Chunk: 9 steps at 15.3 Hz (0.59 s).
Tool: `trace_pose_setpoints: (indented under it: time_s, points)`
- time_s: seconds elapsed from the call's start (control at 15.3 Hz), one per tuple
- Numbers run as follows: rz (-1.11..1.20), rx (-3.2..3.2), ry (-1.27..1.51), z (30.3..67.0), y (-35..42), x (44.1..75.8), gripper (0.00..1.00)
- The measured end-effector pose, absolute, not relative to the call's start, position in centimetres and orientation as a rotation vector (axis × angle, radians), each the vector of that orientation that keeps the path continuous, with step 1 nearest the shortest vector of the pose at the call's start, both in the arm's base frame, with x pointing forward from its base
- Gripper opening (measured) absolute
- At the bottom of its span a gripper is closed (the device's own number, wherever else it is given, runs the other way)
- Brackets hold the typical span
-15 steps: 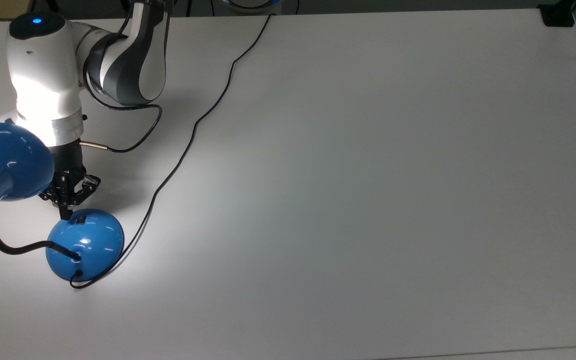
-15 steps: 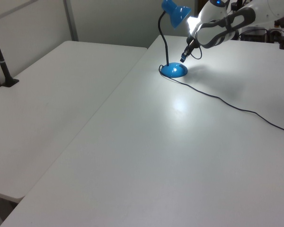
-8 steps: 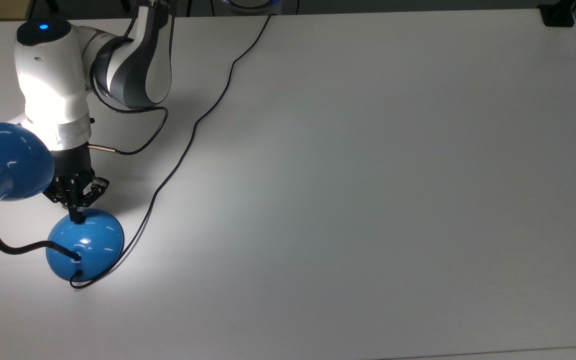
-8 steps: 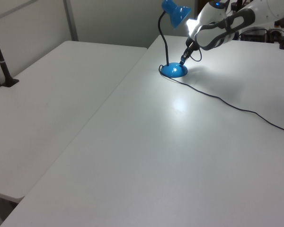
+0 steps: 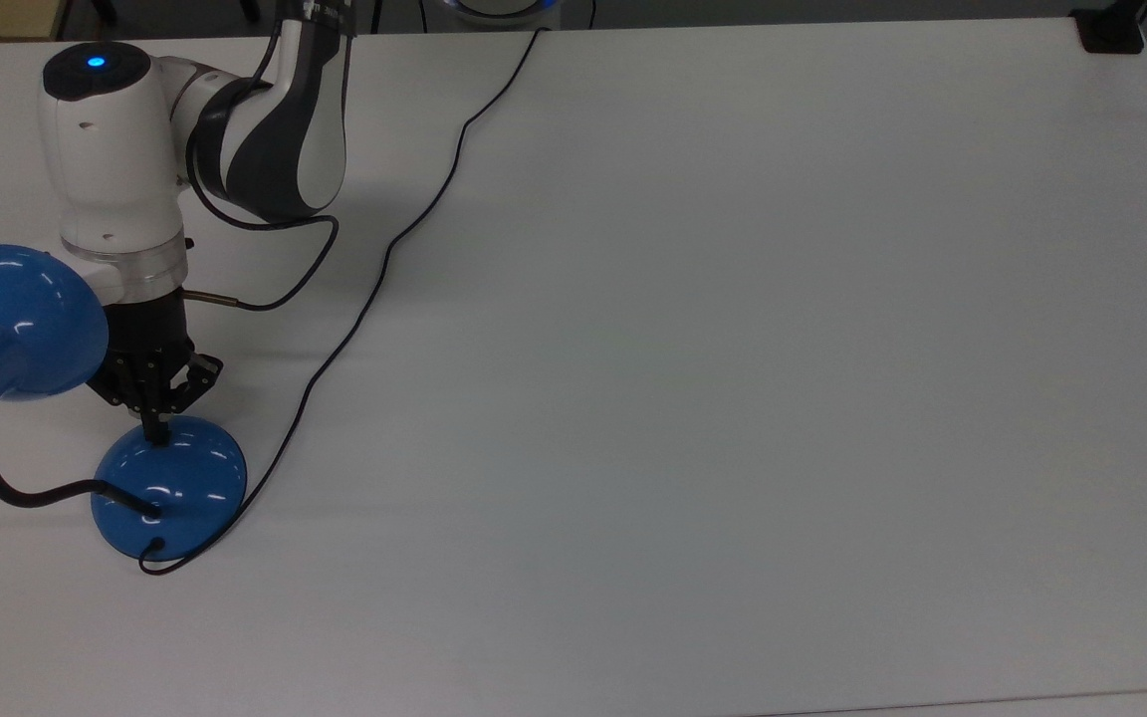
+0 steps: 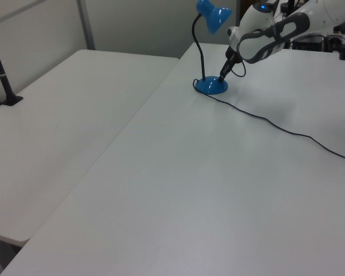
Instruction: Turn off the lamp
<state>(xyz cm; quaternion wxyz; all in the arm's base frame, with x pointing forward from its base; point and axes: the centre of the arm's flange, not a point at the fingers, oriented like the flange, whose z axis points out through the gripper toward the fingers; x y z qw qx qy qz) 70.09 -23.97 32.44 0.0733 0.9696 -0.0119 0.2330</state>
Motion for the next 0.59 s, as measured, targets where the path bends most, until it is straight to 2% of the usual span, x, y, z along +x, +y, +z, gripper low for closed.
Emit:
trace_pose_setpoints:
  time_s: [0.33, 0.59]
  points:
    - [0.692, 2.916, -0.037, 32.3, -23.9, 69.8, 0.01]
    - [0.638, 2.940, -0.048, 31.3, -23.9, 68.3, 0.01]
